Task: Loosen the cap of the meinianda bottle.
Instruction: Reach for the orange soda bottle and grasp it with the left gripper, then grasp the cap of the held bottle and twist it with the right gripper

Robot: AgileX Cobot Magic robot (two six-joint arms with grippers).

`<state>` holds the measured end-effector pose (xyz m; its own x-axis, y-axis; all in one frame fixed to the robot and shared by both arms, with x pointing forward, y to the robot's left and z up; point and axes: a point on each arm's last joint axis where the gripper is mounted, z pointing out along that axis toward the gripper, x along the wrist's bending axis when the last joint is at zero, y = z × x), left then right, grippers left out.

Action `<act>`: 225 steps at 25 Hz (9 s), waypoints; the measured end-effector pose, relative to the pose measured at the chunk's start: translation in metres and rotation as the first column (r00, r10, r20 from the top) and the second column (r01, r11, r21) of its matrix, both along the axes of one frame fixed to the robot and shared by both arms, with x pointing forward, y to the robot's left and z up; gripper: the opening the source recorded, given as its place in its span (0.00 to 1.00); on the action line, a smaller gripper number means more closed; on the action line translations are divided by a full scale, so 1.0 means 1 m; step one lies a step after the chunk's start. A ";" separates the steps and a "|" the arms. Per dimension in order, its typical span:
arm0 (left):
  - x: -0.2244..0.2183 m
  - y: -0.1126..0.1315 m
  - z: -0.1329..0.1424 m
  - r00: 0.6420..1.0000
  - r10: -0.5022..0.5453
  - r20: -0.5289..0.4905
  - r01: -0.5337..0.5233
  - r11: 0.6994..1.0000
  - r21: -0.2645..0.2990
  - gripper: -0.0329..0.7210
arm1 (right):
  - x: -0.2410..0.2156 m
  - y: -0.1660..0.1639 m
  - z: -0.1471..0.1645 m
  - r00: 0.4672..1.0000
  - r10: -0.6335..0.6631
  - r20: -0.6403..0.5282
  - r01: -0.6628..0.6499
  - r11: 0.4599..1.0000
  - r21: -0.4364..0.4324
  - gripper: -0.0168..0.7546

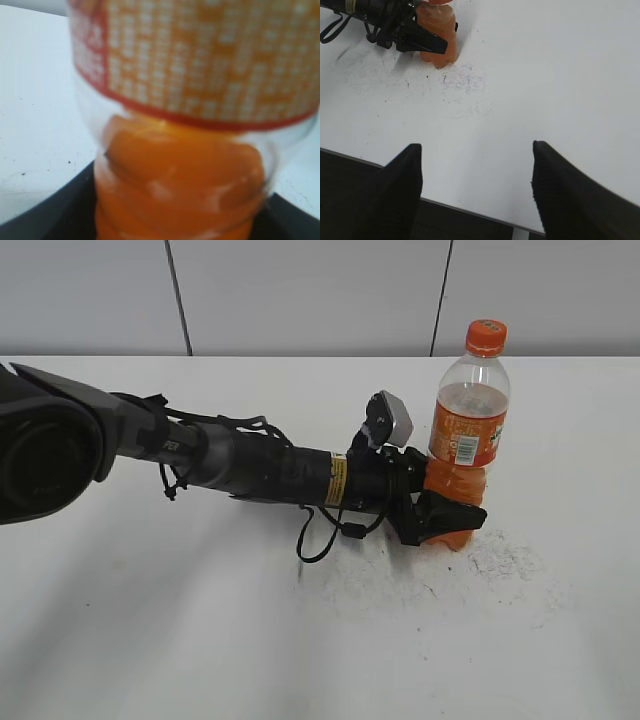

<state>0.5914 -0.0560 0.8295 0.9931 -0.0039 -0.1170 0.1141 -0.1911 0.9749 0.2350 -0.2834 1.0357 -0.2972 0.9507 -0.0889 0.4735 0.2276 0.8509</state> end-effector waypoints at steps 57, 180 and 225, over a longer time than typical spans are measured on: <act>-0.004 0.000 0.000 0.993 -0.073 0.091 0.071 0.997 0.022 0.74 | 0.329 0.112 0.092 0.775 0.095 -0.625 -0.038 0.994 0.104 0.68; -0.005 0.000 -0.001 0.990 -0.091 0.105 0.088 0.995 0.035 0.74 | 0.345 0.117 0.062 0.716 0.075 -0.694 -0.038 0.997 0.069 0.57; -0.005 0.000 -0.001 0.991 -0.091 0.103 0.087 0.996 0.037 0.74 | 0.346 0.115 0.062 0.734 0.127 -0.668 -0.158 0.987 0.015 0.38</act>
<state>0.5867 -0.0564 0.8284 0.9958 -0.0906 -0.0141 -0.0070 -0.2276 0.9737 0.5808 -0.1682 1.0977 -0.4266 0.8925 0.1467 0.8740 0.3651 0.3206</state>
